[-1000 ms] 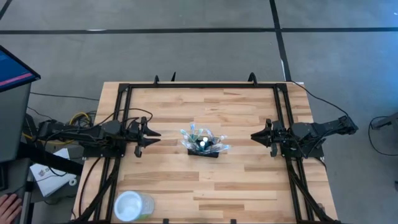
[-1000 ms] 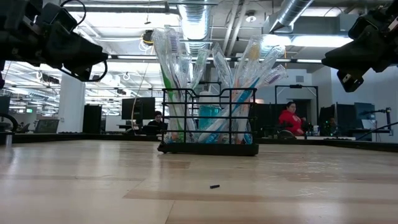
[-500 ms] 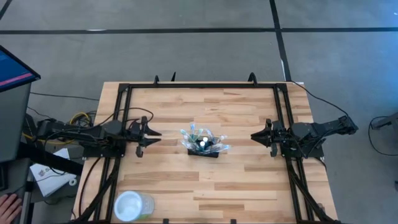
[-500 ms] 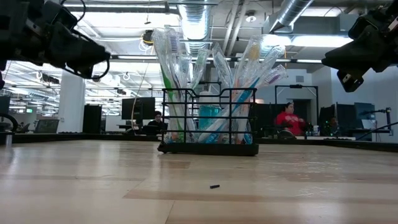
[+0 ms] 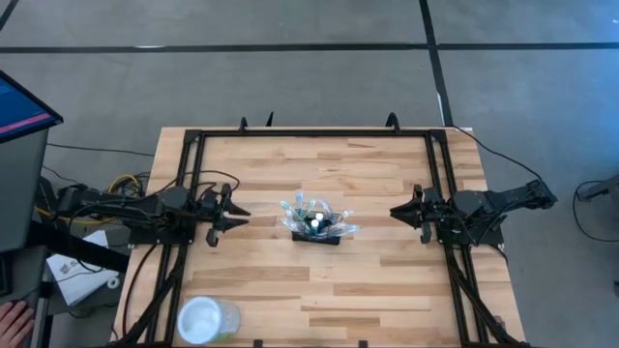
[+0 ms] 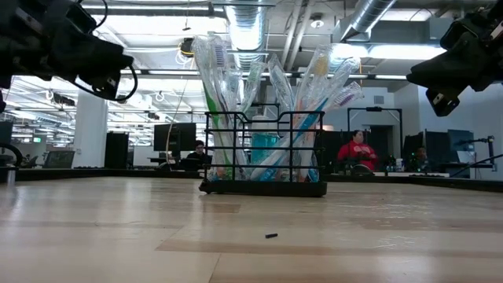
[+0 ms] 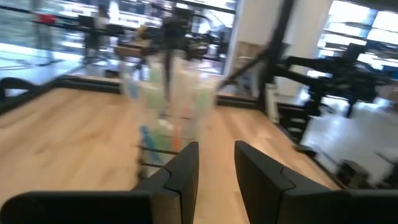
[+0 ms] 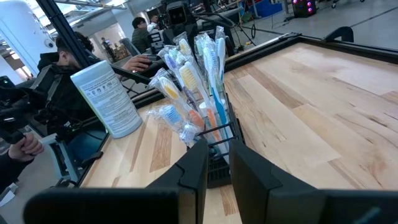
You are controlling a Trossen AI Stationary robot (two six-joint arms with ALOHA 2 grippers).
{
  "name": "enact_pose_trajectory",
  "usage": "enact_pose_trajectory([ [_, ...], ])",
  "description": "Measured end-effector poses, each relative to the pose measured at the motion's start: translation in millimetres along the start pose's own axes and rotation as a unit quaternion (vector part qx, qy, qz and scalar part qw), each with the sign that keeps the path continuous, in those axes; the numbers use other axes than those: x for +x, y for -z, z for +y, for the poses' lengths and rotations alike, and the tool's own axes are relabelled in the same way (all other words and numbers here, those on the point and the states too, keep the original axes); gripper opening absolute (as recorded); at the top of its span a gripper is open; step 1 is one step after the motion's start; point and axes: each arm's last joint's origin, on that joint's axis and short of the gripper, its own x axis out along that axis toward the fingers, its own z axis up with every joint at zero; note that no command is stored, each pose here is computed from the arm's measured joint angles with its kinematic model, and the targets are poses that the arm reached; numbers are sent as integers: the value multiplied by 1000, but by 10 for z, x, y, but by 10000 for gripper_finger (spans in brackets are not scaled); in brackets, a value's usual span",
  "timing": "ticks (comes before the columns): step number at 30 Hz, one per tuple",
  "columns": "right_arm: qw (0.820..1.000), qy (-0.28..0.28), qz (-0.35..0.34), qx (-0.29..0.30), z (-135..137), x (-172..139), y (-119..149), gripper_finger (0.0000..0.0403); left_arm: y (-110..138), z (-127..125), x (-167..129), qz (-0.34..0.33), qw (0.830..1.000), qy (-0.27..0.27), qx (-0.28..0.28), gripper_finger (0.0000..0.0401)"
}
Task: Pick & Place toothbrushing station
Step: Return to Home Position
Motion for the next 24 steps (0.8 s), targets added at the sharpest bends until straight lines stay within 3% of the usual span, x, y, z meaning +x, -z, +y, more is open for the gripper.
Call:
enact_pose_trajectory([
  [3, 1000, 0, 0, 0, 0, 0, 0, 59, -6, -13, -5, 1, 999, 32, 0, 99],
  [8, 1000, 0, 0, 0, 0, 0, 0, 59, -65, -12, -26, -27, 999, 41, -15, 99],
  [15, 1000, 0, 0, 0, 0, 0, 0, 59, -190, -36, -139, -92, 992, 78, 21, 99],
  [24, 1000, 0, 0, 0, 0, 0, 0, 59, -101, 2, -164, -49, 997, 62, 9, 99],
])
